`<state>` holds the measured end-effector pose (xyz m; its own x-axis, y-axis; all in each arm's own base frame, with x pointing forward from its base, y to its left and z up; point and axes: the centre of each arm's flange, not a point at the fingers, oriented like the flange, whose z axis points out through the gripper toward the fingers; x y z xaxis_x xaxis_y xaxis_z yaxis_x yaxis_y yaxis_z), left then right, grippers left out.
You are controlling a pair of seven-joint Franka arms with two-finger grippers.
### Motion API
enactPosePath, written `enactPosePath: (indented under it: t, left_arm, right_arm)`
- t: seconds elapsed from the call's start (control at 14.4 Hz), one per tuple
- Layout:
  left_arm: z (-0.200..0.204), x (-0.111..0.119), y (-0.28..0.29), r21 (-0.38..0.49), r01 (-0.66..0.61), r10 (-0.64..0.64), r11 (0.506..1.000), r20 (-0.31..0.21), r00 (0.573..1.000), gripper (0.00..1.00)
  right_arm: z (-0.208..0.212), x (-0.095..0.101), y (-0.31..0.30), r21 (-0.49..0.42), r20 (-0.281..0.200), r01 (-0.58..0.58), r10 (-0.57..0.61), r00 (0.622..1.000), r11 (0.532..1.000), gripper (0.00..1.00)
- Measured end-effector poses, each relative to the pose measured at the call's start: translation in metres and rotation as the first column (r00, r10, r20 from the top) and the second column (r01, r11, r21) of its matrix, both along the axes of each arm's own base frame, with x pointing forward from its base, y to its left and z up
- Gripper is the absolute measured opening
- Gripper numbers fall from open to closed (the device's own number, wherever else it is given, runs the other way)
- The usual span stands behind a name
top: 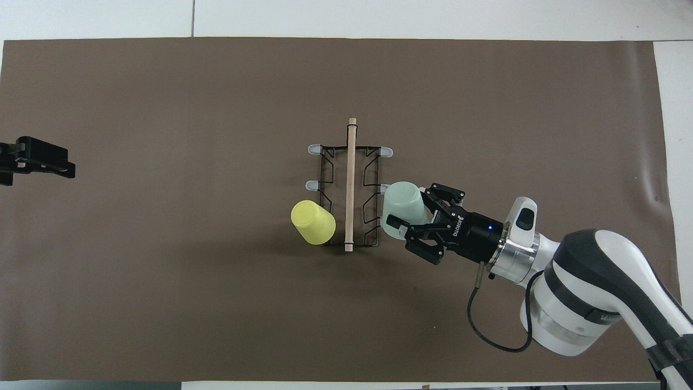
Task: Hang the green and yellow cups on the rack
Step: 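Hang the green cup on the rack peg nearest the right gripper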
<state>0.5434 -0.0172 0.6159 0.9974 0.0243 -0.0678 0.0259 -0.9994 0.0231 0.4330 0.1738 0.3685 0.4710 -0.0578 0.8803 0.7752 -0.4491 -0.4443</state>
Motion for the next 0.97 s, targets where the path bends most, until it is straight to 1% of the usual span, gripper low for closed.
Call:
enactPosePath:
  t: [0.14,0.35,0.56,0.76,0.97]
  left_arm:
    - [-0.003,-0.001,-0.001,0.000,0.003,-0.003,1.000,-0.010,1.000,1.00]
    - [-0.005,-0.001,-0.002,0.004,0.007,-0.007,1.000,-0.014,1.000,1.00]
    - [-0.005,-0.001,-0.002,0.006,0.011,-0.011,1.000,-0.014,1.000,1.00]
    - [-0.006,-0.001,-0.003,0.006,0.013,-0.012,1.000,-0.016,1.000,1.00]
    - [-0.007,-0.001,-0.003,0.006,0.013,-0.012,1.000,-0.017,1.000,1.00]
  right_arm:
    - [-0.009,0.000,0.002,0.008,0.019,0.022,-0.022,1.000,1.000,0.68]
    - [-0.021,0.000,0.007,0.021,0.013,0.034,-0.034,0.999,0.999,0.68]
    - [-0.022,-0.002,0.013,0.011,0.024,0.021,-0.021,0.999,1.000,0.68]
    - [-0.025,-0.005,0.018,0.008,0.022,0.027,-0.027,0.999,1.000,0.68]
    - [-0.047,-0.011,0.033,0.013,0.037,0.040,-0.041,0.998,0.999,0.68]
